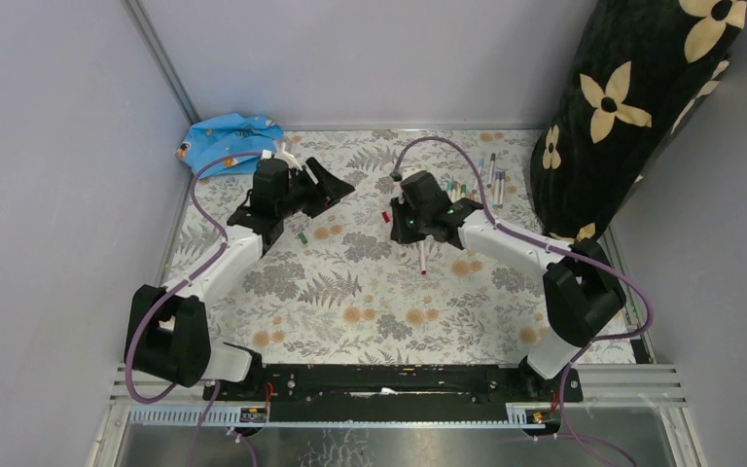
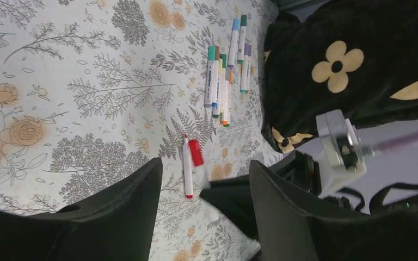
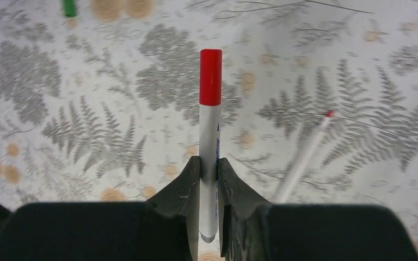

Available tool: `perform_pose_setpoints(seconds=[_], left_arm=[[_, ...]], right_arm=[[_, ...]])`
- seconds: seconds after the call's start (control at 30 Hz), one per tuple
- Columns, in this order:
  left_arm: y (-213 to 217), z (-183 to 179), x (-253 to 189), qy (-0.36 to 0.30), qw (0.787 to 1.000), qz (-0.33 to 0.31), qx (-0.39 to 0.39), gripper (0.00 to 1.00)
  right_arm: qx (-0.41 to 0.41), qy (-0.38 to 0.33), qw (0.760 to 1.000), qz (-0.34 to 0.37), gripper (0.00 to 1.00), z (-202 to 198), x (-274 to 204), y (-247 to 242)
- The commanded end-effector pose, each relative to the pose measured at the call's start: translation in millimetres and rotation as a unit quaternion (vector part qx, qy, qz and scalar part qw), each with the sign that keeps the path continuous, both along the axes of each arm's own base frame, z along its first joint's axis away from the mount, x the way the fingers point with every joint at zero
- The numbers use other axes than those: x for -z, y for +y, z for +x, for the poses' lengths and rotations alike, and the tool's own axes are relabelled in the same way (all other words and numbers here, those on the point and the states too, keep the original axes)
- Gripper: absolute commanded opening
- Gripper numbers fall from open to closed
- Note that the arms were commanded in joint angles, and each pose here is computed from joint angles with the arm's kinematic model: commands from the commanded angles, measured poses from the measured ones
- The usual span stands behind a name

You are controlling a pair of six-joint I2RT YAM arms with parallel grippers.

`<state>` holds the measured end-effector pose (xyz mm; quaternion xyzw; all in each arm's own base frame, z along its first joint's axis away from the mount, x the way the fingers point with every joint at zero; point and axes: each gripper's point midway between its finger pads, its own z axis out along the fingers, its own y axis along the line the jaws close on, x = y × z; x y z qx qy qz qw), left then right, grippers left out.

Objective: Open the pen caps

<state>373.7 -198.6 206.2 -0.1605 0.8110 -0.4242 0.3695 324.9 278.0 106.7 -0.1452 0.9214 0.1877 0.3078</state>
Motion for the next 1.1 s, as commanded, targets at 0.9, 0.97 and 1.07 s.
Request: perform_pose_setpoints(seconds=[0.9, 0.97, 1.07], left_arm=[[-14, -14, 27, 0.015, 1.000, -0.018, 0.016, 0.66], [-14, -13, 28, 0.017, 1.000, -0.016, 0.015, 0.65], [-13, -12, 28, 0.017, 1.000, -0.014, 0.014, 0.61]], right_arm=[[-0.086, -0.053, 0.992, 0.082, 0.00, -25, -68, 122], [-0.089, -0.052, 0.991, 0.081, 0.00, -28, -68, 123], [-0.091, -0.052, 0.991, 0.079, 0.00, -30, -67, 123]])
